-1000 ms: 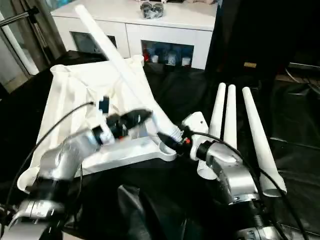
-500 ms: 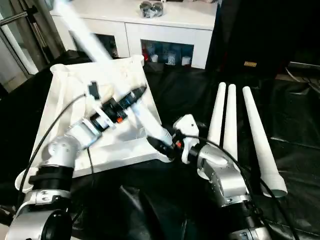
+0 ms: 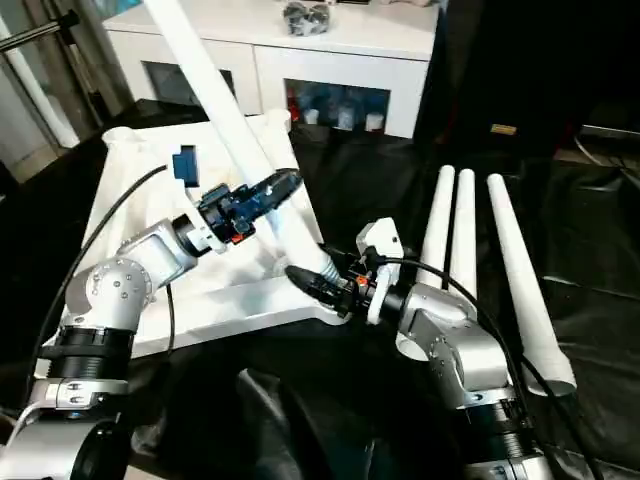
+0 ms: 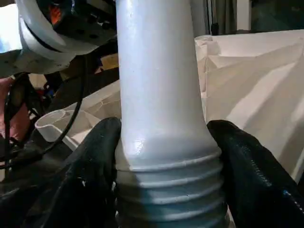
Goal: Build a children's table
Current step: Insert table leg to table base
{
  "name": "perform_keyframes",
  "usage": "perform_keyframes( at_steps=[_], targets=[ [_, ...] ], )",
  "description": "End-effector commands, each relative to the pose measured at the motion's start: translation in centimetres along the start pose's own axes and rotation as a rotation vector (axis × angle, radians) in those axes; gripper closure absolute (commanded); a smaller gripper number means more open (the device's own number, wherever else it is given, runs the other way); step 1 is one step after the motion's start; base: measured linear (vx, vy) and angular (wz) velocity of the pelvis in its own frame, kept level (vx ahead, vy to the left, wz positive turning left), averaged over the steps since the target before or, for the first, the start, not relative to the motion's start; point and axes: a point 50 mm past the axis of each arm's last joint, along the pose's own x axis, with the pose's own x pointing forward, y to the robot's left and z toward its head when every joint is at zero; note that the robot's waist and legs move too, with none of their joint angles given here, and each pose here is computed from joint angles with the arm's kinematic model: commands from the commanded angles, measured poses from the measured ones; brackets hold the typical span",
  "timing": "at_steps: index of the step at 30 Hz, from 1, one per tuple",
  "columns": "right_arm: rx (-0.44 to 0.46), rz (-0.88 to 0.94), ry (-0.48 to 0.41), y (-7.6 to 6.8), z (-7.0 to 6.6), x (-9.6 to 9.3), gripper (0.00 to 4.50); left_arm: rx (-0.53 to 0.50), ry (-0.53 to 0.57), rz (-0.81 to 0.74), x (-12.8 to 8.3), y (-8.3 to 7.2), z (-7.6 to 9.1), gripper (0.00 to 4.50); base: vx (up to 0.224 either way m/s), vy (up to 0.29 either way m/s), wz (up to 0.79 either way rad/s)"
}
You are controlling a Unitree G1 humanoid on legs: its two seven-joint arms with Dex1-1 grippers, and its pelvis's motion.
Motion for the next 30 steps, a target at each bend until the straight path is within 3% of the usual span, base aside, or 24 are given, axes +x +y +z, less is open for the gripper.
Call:
perform_keyframes(
  at_steps=[1,9,16,17,18,20,21,23,27,30],
  targets=[
    [-0.009,0.017,-0.024,0.1,1.0,-0.1,1.8,0.042,-0.006,-0.045,0.3,-0.7,1.4,1.47,0.0,0.0,0.0],
    [-0.004,0.038,-0.035,0.1,1.6,-0.5,1.8,0.027,-0.02,-0.067,0.2,-0.9,2.1,2.22,0.0,0.0,0.0],
    [-0.012,0.047,-0.036,0.2,2.0,-0.6,1.8,0.042,-0.026,-0.072,0.6,-1.2,2.3,2.56,0.0,0.0,0.0],
    [-0.005,0.046,-0.037,0.2,2.1,-0.6,1.24,0.049,-0.021,-0.064,0.7,-1.2,2.3,2.58,0.0,0.0,0.0],
    [0.046,0.045,-0.042,0.2,2.3,-0.6,1.1,0.063,-0.01,-0.046,0.9,-1.3,2.3,2.6,0.0,0.0,0.0],
    [0.067,0.052,-0.06,0.2,2.6,-0.6,1.04,0.08,-0.005,-0.033,1.1,-1.3,2.4,2.6,0.0,0.0,0.0],
    [0.068,0.054,-0.093,0.3,3.2,-0.7,0.77,0.091,-0.001,-0.025,1.3,-1.4,2.5,2.6,0.0,0.0,0.0],
    [0.05,0.014,-0.166,-0.1,4.7,-1.0,0.69,0.085,0.009,-0.003,1.7,-1.4,2.8,2.61,0.0,0.0,0.0],
    [0.152,0.002,-0.272,-0.9,6.3,-1.9,0.4,0.086,0.03,0.031,1.9,-1.3,2.9,2.61,0.0,0.0,0.0],
    [0.168,0.019,-0.294,-0.9,7.2,-2.6,0.37,0.083,0.036,0.044,2.0,-1.3,3.0,2.61,0.0,0.0,0.0]
  ],
)
